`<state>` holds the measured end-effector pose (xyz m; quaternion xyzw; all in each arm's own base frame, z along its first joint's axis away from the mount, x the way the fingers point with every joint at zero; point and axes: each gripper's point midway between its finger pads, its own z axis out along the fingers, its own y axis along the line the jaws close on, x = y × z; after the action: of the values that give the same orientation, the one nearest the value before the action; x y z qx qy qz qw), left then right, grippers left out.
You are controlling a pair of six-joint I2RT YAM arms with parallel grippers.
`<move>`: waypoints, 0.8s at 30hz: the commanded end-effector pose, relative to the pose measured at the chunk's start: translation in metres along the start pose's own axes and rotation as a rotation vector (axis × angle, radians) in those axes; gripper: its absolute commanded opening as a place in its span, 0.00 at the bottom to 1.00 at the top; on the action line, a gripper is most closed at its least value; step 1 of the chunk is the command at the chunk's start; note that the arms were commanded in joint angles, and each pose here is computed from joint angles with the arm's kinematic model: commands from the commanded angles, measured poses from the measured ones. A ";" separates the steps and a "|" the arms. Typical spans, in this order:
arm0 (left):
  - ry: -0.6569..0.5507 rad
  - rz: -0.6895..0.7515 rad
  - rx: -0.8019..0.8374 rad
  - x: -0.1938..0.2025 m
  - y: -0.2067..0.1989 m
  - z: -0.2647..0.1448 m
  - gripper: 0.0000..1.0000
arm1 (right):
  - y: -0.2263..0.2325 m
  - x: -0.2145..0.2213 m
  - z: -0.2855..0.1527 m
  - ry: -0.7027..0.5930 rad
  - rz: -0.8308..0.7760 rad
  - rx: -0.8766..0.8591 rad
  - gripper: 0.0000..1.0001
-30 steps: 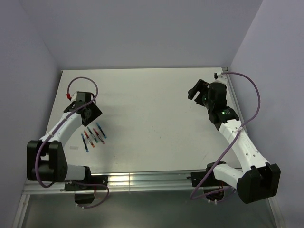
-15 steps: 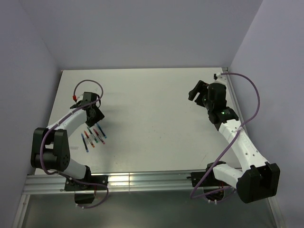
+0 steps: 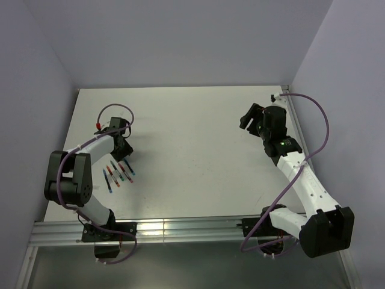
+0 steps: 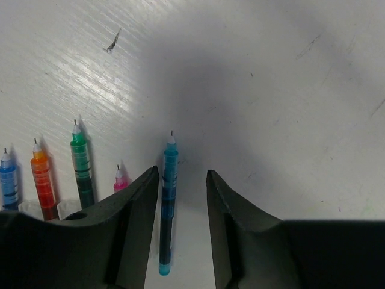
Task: Insert the pens into the pen caps
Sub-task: Pick up the pen from the center of the board.
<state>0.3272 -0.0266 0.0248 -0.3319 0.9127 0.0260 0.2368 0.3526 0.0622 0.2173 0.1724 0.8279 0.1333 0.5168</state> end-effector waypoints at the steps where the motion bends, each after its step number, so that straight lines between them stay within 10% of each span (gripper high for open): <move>1: -0.044 -0.023 0.008 -0.015 -0.010 0.000 0.42 | -0.003 -0.008 -0.003 -0.030 -0.009 0.008 0.73; 24: -0.017 -0.022 0.007 -0.015 -0.018 0.003 0.00 | 0.010 0.000 0.000 0.028 -0.030 -0.060 0.66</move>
<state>0.3359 -0.0232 0.0184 -0.3433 0.9095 0.0450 0.2302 0.3514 0.0637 0.2136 0.1616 0.8339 0.1338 0.5105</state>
